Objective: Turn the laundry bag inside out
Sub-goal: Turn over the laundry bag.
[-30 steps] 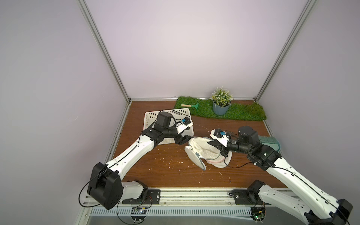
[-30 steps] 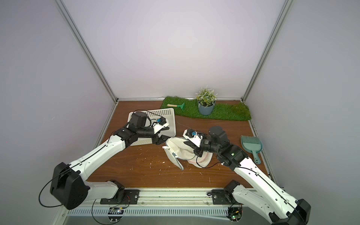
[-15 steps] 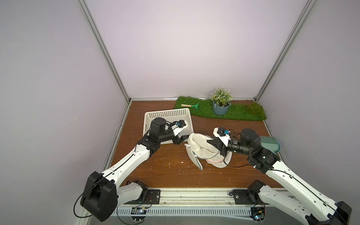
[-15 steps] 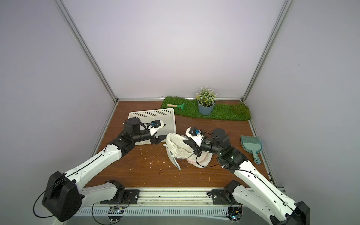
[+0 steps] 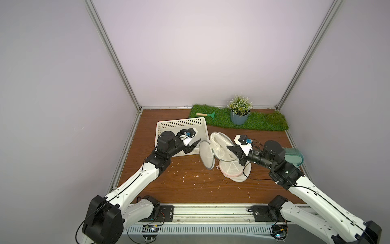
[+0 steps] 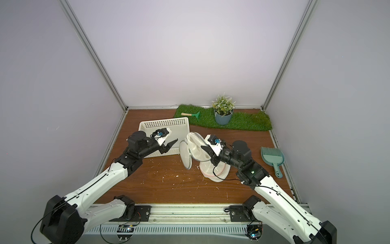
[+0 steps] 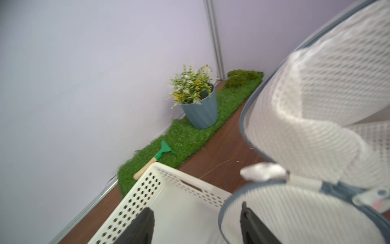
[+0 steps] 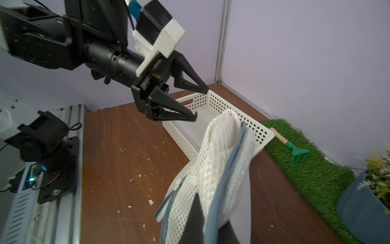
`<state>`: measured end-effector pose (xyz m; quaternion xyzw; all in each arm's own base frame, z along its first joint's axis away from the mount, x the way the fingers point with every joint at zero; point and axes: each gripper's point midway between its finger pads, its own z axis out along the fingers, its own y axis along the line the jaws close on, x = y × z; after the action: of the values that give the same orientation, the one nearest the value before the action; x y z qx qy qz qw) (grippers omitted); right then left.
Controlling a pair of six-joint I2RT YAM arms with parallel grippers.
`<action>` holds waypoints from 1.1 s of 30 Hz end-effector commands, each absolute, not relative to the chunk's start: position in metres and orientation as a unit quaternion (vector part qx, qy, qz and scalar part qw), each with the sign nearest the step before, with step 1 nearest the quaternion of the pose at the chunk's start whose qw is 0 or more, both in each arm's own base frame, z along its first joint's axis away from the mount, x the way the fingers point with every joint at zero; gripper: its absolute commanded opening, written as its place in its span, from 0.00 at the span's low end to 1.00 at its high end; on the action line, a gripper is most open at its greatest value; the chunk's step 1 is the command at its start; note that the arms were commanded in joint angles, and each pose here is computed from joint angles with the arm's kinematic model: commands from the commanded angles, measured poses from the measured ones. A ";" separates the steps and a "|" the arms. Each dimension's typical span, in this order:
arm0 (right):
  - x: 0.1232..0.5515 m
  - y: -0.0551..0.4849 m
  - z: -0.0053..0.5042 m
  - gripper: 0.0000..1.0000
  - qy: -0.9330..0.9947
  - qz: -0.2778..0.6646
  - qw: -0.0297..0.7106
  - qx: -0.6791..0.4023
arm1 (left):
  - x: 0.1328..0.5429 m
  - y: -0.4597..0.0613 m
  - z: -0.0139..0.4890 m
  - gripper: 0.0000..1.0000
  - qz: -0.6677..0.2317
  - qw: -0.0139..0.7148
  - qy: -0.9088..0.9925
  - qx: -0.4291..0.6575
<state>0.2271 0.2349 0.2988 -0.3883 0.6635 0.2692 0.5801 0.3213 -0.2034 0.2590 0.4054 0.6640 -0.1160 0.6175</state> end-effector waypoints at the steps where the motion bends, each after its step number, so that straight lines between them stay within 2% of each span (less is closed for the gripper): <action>1: 0.237 0.228 0.320 0.00 0.646 0.232 0.619 -0.381 | 0.337 -0.175 0.272 0.68 -0.033 0.627 0.681 0.377; 4: 0.239 0.230 0.312 0.00 0.653 0.224 0.607 -0.393 | 0.323 -0.192 0.286 0.65 -0.061 0.623 0.654 0.425; 10: 0.232 0.244 0.308 0.00 0.645 0.250 0.581 -0.428 | 0.253 -0.258 0.319 0.60 -0.138 0.636 0.504 0.568; 13: 0.228 0.250 0.308 0.00 0.639 0.267 0.570 -0.442 | 0.241 -0.272 0.327 0.55 -0.168 0.621 0.476 0.600; 24: 0.216 0.266 0.310 0.00 0.617 0.303 0.539 -0.486 | 0.233 -0.296 0.300 0.47 -0.190 0.530 0.468 0.681; 30: 0.213 0.272 0.311 0.00 0.611 0.312 0.523 -0.505 | 0.244 -0.301 0.300 0.47 -0.171 0.535 0.460 0.688; 33: 0.213 0.273 0.312 0.00 0.610 0.313 0.522 -0.507 | 0.244 -0.303 0.296 0.40 -0.175 0.524 0.459 0.696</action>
<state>0.2192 0.2692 0.2875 -0.4942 0.6410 0.3025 0.5033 0.2501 -0.2997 0.2912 0.6822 0.4748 -0.1696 0.5296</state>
